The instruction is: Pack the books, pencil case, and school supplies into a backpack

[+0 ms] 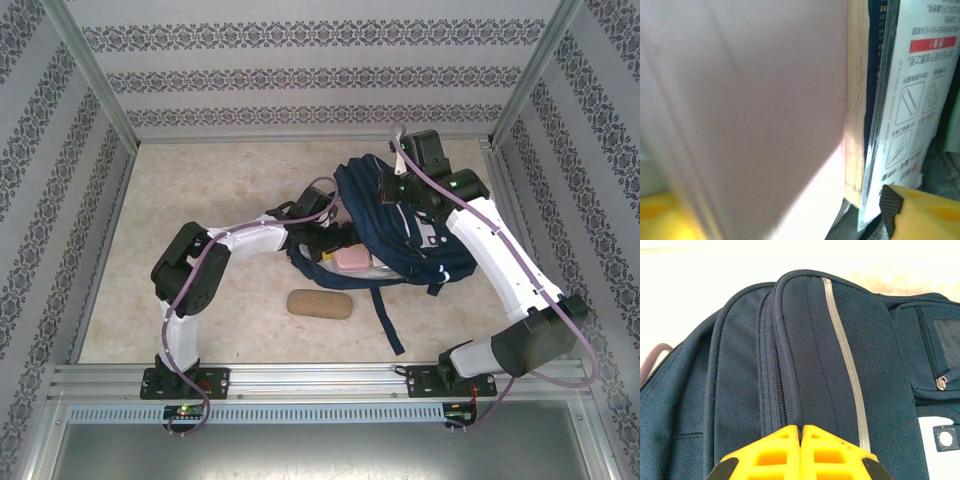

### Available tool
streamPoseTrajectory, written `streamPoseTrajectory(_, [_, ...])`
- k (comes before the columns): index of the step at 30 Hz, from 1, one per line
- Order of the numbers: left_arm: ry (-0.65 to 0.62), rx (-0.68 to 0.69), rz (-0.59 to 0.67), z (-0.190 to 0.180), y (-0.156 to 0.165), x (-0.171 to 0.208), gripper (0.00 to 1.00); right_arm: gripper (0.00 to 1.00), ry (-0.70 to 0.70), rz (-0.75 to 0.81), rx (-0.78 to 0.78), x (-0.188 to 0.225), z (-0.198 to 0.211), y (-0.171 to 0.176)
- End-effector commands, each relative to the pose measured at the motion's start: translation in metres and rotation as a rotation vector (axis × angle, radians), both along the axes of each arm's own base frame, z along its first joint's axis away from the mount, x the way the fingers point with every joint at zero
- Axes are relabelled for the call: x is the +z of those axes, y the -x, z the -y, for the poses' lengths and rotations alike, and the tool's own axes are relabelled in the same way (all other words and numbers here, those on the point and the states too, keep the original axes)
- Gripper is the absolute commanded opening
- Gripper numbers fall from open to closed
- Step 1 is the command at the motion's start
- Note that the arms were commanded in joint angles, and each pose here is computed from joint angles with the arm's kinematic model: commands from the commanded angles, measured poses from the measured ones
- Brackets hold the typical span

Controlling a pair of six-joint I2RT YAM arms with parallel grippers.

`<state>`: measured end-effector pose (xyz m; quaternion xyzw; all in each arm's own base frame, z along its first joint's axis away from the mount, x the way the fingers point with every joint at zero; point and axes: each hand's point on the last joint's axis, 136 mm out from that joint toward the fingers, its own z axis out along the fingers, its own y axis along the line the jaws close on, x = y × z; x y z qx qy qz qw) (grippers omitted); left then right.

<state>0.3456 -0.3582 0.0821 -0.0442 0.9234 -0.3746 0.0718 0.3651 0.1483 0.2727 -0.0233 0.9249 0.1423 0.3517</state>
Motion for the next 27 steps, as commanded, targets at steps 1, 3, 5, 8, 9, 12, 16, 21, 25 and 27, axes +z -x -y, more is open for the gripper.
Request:
streamPoseTrajectory(1, [-0.120, -0.062, 0.095, -0.021, 0.011, 0.030, 0.90, 0.00, -0.033, 0.059, -0.031, 0.015, 0.006, -0.002])
streamPoseTrajectory(3, [-0.164, -0.078, 0.125, -0.032, 0.017, 0.039, 0.90, 0.00, -0.036, 0.050, -0.033, 0.009, 0.007, -0.002])
streamPoseTrajectory(5, [-0.218, -0.103, 0.143, -0.047, 0.027, 0.043, 0.90, 0.00, -0.043, 0.044, -0.034, 0.005, 0.006, -0.002])
streamPoseTrajectory(8, [-0.307, -0.157, 0.160, -0.070, 0.044, 0.043, 0.87, 0.00, -0.048, 0.036, -0.031, 0.000, 0.005, -0.002])
streamPoseTrajectory(9, [-0.336, -0.174, 0.164, -0.078, 0.049, 0.041, 0.86, 0.00, -0.051, 0.034, -0.030, -0.001, 0.004, -0.002])
streamPoseTrajectory(12, [-0.413, -0.234, 0.163, -0.099, 0.069, 0.035, 0.81, 0.00, -0.056, 0.032, -0.024, -0.003, 0.002, -0.003])
streamPoseTrajectory(16, [-0.459, -0.340, 0.159, -0.113, 0.099, 0.027, 0.77, 0.00, -0.060, 0.031, -0.022, -0.006, 0.002, -0.003])
streamPoseTrajectory(21, [-0.496, -0.491, 0.209, -0.109, 0.131, 0.020, 0.82, 0.01, -0.076, 0.020, -0.017, -0.010, 0.000, 0.000])
streamPoseTrajectory(25, [-0.579, -0.522, 0.229, -0.110, 0.131, 0.007, 0.85, 0.01, -0.087, 0.012, -0.015, -0.013, -0.001, 0.003])
streamPoseTrajectory(27, [-0.613, -0.529, 0.233, -0.107, 0.128, 0.000, 0.85, 0.02, -0.091, 0.008, -0.016, -0.014, -0.001, 0.005])
